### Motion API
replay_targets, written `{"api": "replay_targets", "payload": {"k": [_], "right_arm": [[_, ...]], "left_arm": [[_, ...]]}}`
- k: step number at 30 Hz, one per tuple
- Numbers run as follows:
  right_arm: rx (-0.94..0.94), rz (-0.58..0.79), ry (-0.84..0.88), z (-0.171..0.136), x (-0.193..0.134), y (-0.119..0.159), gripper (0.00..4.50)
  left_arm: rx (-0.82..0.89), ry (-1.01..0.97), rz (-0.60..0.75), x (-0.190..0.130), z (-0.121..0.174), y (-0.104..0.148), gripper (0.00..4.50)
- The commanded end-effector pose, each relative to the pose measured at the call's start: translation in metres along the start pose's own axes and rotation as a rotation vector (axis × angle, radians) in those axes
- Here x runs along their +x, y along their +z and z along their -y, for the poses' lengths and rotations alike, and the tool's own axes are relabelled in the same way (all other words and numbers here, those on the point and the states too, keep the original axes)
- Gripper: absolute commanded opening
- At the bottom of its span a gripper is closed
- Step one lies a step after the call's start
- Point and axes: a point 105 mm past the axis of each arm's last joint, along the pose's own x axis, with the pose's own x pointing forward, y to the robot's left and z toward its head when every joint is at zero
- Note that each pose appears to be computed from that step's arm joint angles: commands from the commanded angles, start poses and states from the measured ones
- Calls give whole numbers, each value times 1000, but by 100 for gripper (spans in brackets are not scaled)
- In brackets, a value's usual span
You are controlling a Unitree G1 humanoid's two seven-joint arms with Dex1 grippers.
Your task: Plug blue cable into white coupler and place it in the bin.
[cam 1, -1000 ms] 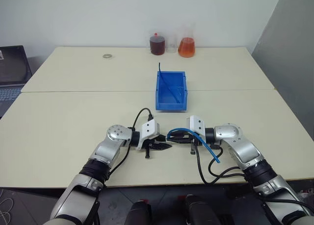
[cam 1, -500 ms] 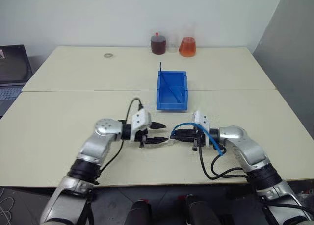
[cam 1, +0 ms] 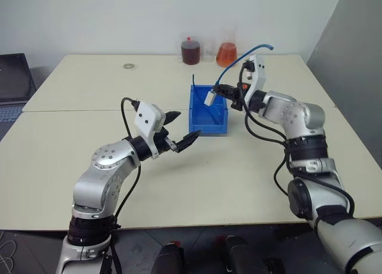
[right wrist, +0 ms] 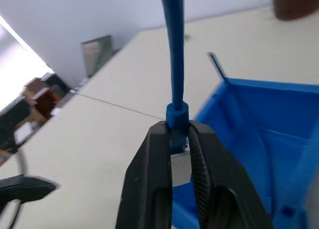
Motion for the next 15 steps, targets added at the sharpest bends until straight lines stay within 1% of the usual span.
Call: {"api": "replay_targets", "payload": {"k": [1,6,7,8,9,11,12,13,15], "right_arm": [[-9,25,-83,11,15,15,177],[-17,22,-99,13,21,18,291],[-35,23,-106,14,21,19,308],[-48,23,-110,14,21,20,336],[-76,33,-146,20,19,22,363],[-138,51,-203,31,13,26,401],[-148,59,-213,34,11,28,430],[-158,84,-211,35,7,33,445],[-187,117,-204,36,1,39,445]], "left_arm": [[15,117,11,-3,-5,3,450],[-8,143,20,-4,-3,2,450],[-11,148,21,-5,-3,2,450],[-13,152,22,-6,-4,3,450],[-14,156,23,-6,-5,3,450],[-6,170,23,-6,-8,4,450],[-1,182,24,-7,-10,4,450],[-3,193,24,-6,-12,5,450],[-3,217,15,-6,-16,5,450]]}}
